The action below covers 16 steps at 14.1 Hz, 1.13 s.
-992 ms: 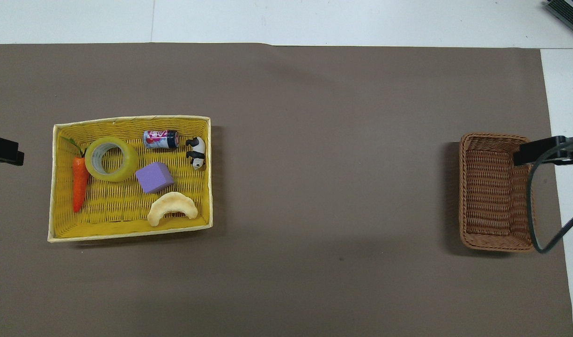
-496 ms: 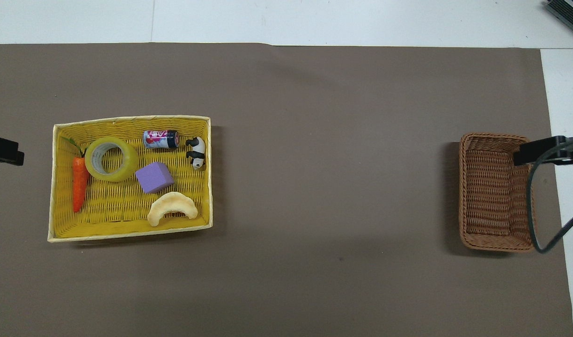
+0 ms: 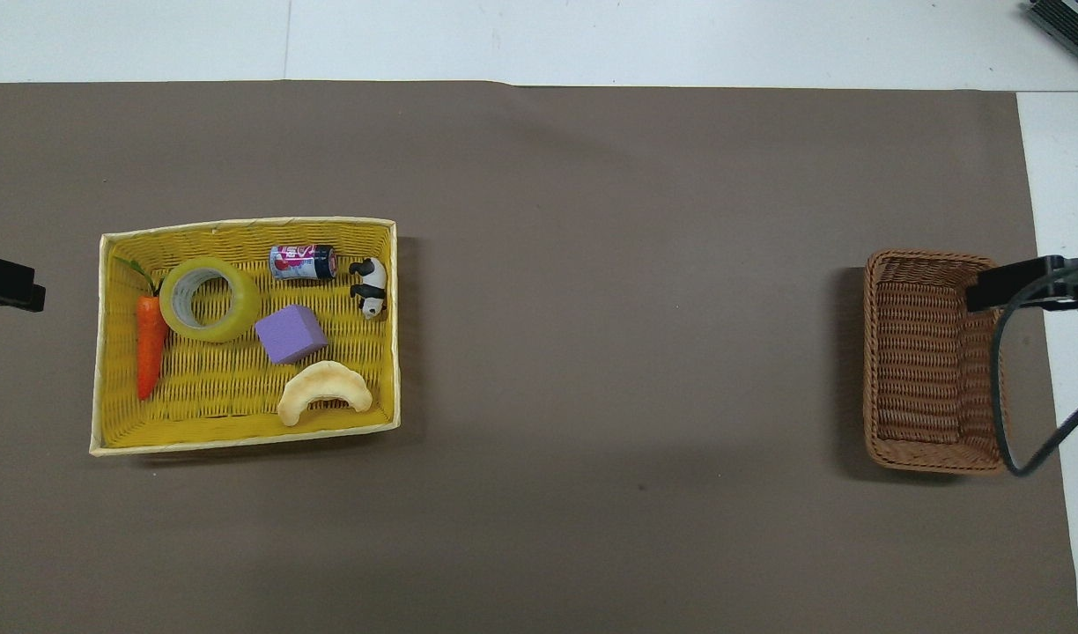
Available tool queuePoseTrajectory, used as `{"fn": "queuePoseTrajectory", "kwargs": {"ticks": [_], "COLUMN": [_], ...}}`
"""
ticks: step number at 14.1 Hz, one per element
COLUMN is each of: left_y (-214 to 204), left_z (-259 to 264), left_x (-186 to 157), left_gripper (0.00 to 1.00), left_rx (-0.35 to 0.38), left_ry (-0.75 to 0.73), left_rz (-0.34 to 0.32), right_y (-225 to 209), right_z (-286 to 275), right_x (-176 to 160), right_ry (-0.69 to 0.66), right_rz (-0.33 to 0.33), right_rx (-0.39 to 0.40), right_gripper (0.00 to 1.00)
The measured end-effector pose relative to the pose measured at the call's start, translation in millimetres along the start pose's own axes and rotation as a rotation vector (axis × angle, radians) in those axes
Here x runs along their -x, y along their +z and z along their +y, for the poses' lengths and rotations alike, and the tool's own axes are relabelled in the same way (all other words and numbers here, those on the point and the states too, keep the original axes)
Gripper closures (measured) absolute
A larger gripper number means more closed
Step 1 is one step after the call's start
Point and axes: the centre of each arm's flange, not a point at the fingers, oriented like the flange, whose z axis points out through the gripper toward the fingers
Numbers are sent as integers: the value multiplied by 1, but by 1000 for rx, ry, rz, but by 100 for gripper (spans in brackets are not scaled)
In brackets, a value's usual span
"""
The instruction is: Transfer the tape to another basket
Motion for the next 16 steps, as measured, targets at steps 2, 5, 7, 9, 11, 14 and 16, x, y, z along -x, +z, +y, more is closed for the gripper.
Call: {"fn": "queuePoseTrajectory", "kwargs": {"ticks": [2, 5, 7, 9, 11, 14, 16], "left_y": [0, 0, 0, 1, 3, 32, 63], "left_z": [0, 0, 0, 0, 0, 1, 1], "left_x": [0, 0, 0, 0, -1, -8, -12], "left_gripper": [0, 0, 0, 0, 0, 0, 0], "left_rx": [0, 0, 0, 0, 0, 0, 1], "left_ry": [0, 0, 0, 0, 0, -12, -37], "left_rz": [0, -1, -1, -2, -2, -7, -20], "right_y": [0, 0, 0, 0, 0, 0, 0], "right_z": [0, 0, 0, 0, 0, 0, 0], "right_x": [0, 0, 0, 0, 0, 0, 0], "right_ry": [0, 0, 0, 0, 0, 0, 0], "right_rz": [0, 0, 0, 0, 0, 0, 0], "right_rx": [0, 0, 0, 0, 0, 0, 0], "right_gripper": [0, 0, 0, 0, 0, 0, 0]}}
